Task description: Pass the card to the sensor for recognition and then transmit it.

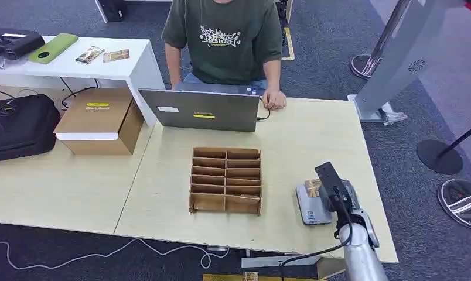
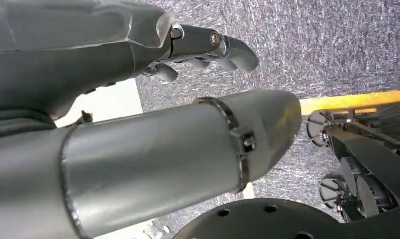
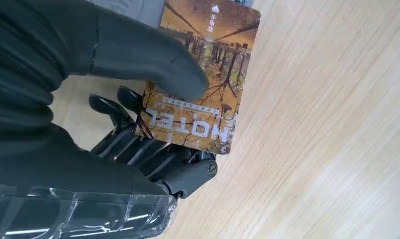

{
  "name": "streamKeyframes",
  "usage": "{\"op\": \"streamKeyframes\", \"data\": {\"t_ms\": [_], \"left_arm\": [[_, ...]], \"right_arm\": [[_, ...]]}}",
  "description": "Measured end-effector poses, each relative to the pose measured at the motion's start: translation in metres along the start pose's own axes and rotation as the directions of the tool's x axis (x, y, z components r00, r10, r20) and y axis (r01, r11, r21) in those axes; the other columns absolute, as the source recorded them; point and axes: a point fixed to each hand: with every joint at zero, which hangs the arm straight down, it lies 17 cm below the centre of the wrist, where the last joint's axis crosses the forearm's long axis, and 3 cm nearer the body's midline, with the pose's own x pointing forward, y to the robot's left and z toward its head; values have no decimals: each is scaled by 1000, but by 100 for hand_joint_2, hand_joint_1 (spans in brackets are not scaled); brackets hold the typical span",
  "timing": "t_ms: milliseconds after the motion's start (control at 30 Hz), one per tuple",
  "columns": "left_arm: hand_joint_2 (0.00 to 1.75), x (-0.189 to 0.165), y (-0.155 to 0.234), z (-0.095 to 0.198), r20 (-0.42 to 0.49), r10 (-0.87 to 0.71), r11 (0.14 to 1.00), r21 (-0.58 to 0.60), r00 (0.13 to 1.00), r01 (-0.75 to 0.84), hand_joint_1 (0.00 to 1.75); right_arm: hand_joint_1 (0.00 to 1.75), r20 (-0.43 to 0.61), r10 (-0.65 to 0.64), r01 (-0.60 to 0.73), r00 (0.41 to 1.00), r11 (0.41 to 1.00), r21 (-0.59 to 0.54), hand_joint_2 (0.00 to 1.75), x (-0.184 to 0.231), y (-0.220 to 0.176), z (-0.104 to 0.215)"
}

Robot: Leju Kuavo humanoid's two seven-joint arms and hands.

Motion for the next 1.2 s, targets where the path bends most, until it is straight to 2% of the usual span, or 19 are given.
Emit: {"op": "streamKeyframes", "data": {"t_ms": [367,433,567,700,800,967,1100,1167,1200], "left_arm": [[0,0,1,0,0,7,1000,0,1000,-7,0],[0,0,1,0,1,12,1000,2,1000,-12,0],[0,2,-4,-1,7,26,1000,2,1000,-26,0],[0,2,-8,-1,8,31,1000,-2,999,-31,0],[0,4,-11,-1,17,35,999,-6,999,-35,0],[0,7,-14,-2,26,50,999,-9,998,-49,0],[0,8,-14,-2,27,48,999,-10,999,-47,0],[0,9,-14,-2,28,42,999,-11,999,-41,0],[0,8,-14,-2,27,36,999,-10,999,-35,0]], "right_arm": [[175,-21,23,-23,1000,1000,13,175,-12,-2,1],[175,3,36,-36,999,998,-43,175,-7,-12,-1],[175,72,49,-31,996,974,-225,175,19,-45,0],[175,97,50,-24,994,968,-250,175,30,-50,2],[175,151,82,-26,985,940,-341,175,49,-67,7],[175,191,274,-120,943,812,-571,175,95,-110,31],[175,193,427,-174,883,681,-711,175,127,-129,58],[175,154,518,-223,841,593,-774,175,140,-135,69],[175,114,573,-260,811,529,-808,175,146,-138,76]]}}
